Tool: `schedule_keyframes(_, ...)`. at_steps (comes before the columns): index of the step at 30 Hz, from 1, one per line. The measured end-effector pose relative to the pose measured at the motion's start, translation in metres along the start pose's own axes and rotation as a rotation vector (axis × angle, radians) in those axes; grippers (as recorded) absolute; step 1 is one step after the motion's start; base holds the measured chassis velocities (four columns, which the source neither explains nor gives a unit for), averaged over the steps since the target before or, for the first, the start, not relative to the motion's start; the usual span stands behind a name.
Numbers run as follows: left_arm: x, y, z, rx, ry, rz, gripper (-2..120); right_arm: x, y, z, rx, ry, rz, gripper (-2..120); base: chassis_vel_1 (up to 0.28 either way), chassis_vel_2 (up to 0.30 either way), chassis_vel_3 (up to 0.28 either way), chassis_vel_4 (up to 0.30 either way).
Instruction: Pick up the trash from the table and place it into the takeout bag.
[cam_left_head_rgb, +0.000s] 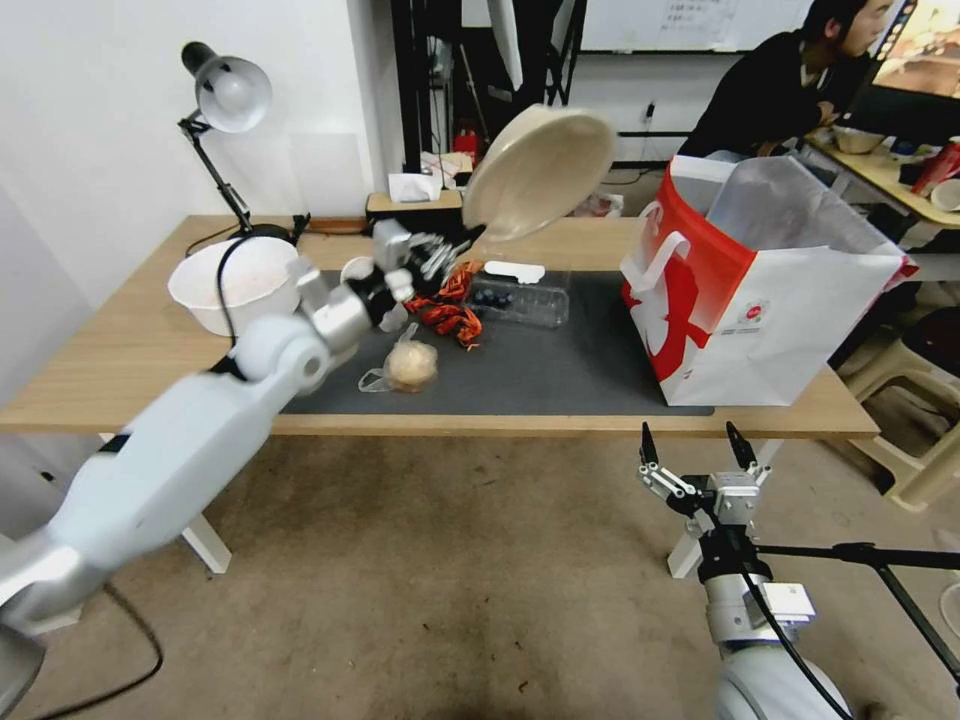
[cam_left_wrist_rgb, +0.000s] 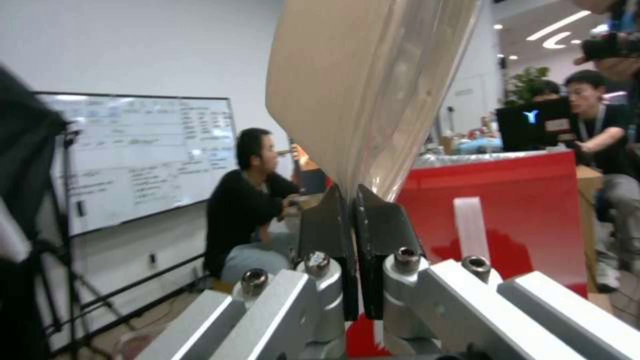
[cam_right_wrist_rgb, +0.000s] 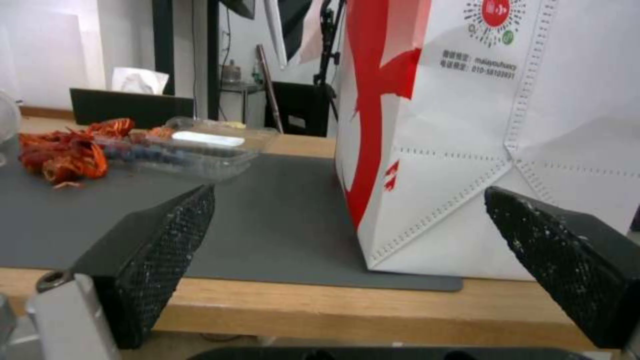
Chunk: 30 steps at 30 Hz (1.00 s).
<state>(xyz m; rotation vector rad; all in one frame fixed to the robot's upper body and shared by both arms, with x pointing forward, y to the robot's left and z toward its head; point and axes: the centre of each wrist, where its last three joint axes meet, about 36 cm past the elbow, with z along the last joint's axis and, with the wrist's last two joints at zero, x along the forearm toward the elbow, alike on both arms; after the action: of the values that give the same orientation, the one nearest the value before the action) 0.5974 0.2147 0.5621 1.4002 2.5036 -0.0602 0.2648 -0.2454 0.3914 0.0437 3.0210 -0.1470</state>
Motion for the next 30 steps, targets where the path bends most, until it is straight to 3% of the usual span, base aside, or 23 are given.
schedule_keyframes(3,-0.054,-0.007,-0.004,-0.007,0.007,0.081,0,-0.002,0.000,0.000,0.003,-0.004,0.003,100,0.000,0.000,0.000,0.000)
schedule_keyframes(5,-0.064,-0.009,-0.005,-0.008,0.006,0.094,0,-0.002,0.000,0.000,0.003,-0.005,0.004,100,0.000,0.000,0.000,0.000)
schedule_keyframes(8,-0.121,-0.023,-0.007,-0.016,0.008,0.161,0,-0.003,0.000,0.000,0.003,-0.008,0.010,100,0.000,0.000,0.000,0.000)
schedule_keyframes(9,-0.121,-0.023,-0.007,-0.016,0.008,0.161,0,-0.003,0.000,0.000,0.003,-0.008,0.010,100,0.000,0.000,0.000,0.000)
schedule_keyframes(12,-0.161,-0.030,-0.011,-0.027,0.012,0.196,0,-0.004,-0.001,-0.001,0.004,-0.009,0.017,100,0.000,0.000,0.000,0.000)
schedule_keyframes(16,-0.169,-0.030,-0.011,-0.030,0.017,0.198,0,-0.004,-0.001,-0.001,0.004,-0.009,0.019,100,0.000,0.000,0.000,0.000)
schedule_keyframes(17,-0.189,-0.033,-0.012,-0.037,0.028,0.207,0,-0.004,-0.002,-0.001,0.005,-0.010,0.023,100,0.000,0.000,0.000,0.000)
schedule_keyframes(21,-0.209,-0.038,-0.006,-0.050,0.067,0.220,0,-0.006,-0.002,-0.001,0.004,-0.013,0.027,100,0.000,0.000,0.000,0.000)
schedule_keyframes(30,-0.224,-0.035,-0.004,-0.111,0.159,0.202,0,-0.007,0.000,0.000,-0.004,-0.017,0.034,100,0.000,0.000,0.000,0.000)
